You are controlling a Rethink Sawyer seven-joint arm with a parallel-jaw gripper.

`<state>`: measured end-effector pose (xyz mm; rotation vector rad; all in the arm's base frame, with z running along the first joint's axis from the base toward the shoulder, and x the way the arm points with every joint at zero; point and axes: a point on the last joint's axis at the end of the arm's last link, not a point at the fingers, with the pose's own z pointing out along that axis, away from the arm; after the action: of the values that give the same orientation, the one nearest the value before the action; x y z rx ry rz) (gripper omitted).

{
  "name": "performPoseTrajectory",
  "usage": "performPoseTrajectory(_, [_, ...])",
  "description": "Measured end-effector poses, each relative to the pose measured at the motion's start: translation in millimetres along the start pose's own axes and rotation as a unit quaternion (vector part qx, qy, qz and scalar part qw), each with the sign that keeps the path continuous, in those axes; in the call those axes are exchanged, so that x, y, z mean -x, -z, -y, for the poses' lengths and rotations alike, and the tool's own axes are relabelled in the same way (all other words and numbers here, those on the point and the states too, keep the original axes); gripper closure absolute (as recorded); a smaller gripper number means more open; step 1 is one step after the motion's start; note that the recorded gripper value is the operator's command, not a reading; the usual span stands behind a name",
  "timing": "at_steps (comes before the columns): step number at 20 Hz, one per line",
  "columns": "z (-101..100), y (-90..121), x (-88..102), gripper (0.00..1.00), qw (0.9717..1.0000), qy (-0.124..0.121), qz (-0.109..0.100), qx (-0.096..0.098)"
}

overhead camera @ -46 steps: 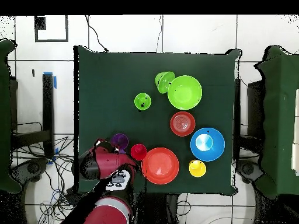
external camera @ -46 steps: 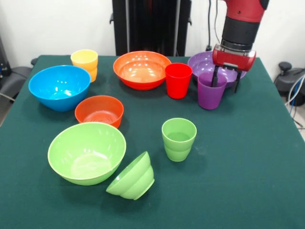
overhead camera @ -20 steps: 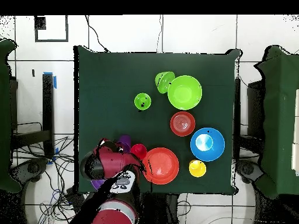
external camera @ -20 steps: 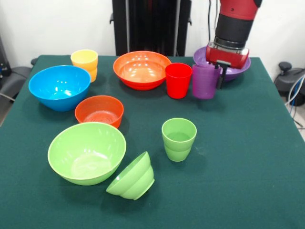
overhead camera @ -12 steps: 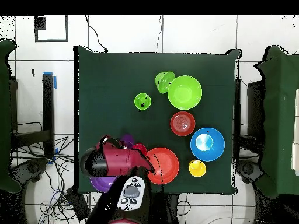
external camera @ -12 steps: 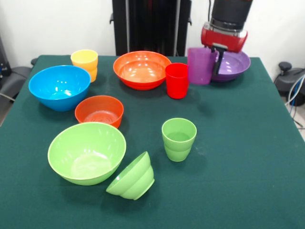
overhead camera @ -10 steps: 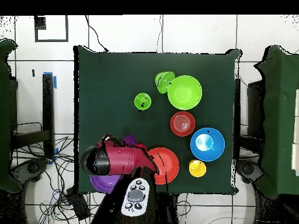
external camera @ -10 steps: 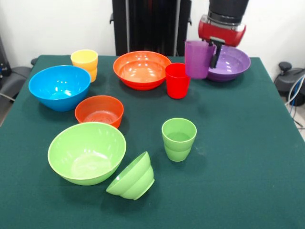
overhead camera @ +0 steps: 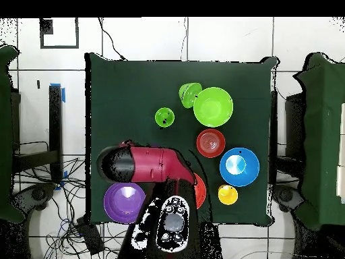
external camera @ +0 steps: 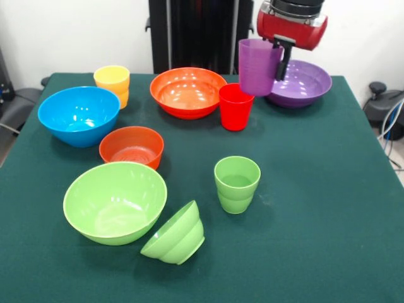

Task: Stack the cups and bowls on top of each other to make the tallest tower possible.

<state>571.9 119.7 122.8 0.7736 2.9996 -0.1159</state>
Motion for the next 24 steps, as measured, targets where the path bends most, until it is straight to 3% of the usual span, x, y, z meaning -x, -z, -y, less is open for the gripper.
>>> performPoseTrajectory(2, [-7.0,7.1,23.5,1.00,1.0000,-0.004,0.005,0.007])
performPoseTrajectory(4, [-10.1,8.9,33.8,1.00,0.9999,-0.005,0.011,0.010])
performPoseTrajectory(5, [-16.5,10.7,49.0,1.00,0.9996,-0.005,0.023,0.015])
performPoseTrajectory(12, [-42.3,9.0,95.5,1.00,0.9975,0.009,0.064,0.027])
performPoseTrajectory(18, [-51.1,12.4,113.3,1.00,0.9964,0.013,0.075,0.036])
performPoseTrajectory(24, [-46.1,17.9,125.5,1.00,0.9959,0.009,0.078,0.045])
